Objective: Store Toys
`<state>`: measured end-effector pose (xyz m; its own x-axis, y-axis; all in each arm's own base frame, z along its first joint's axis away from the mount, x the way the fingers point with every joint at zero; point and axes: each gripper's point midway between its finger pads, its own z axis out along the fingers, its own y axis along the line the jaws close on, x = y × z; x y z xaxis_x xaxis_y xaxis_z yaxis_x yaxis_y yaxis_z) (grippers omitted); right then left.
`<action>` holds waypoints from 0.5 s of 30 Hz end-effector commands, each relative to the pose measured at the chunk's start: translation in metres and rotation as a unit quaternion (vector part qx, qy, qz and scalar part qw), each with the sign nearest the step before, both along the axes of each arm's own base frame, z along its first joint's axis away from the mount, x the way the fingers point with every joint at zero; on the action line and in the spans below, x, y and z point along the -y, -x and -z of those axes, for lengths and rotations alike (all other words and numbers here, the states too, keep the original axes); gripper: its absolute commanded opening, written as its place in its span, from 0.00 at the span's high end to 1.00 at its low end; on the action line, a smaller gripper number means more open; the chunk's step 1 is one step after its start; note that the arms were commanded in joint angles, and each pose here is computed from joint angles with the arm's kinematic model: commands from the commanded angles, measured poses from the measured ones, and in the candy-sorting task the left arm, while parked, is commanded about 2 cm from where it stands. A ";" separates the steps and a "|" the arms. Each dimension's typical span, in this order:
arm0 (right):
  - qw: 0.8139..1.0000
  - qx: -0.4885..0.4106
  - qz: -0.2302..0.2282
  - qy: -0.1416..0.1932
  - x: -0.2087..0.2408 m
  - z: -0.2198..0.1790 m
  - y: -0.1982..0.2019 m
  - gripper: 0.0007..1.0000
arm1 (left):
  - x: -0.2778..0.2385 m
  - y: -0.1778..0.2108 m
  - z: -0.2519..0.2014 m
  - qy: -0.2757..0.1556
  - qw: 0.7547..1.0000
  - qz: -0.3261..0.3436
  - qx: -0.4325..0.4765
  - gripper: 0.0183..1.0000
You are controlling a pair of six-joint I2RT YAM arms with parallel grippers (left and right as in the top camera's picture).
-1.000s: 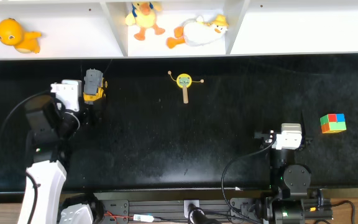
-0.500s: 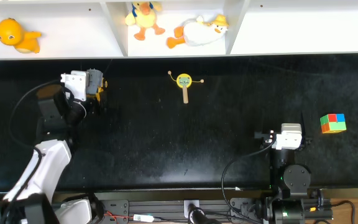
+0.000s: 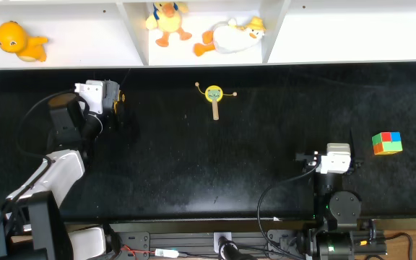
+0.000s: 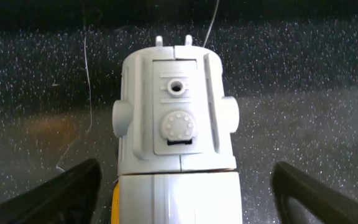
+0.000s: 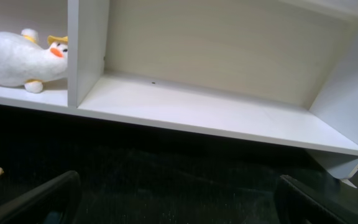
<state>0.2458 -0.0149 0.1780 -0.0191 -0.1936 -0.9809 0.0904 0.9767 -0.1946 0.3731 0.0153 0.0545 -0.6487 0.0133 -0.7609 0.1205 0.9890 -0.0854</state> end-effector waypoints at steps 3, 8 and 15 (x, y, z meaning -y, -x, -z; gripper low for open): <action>1.000 0.000 -0.001 -0.002 0.000 0.004 0.000 0.00 | -0.001 -0.008 -0.008 -0.003 1.000 -0.001 0.012 0.33; 1.000 0.000 -0.001 -0.002 0.000 0.004 0.000 0.00 | 0.000 -0.005 -0.009 -0.002 1.000 -0.001 0.007 0.53; 1.000 0.000 -0.001 -0.002 0.000 0.004 0.000 0.00 | -0.002 0.009 -0.024 -0.009 1.000 -0.010 -0.001 0.63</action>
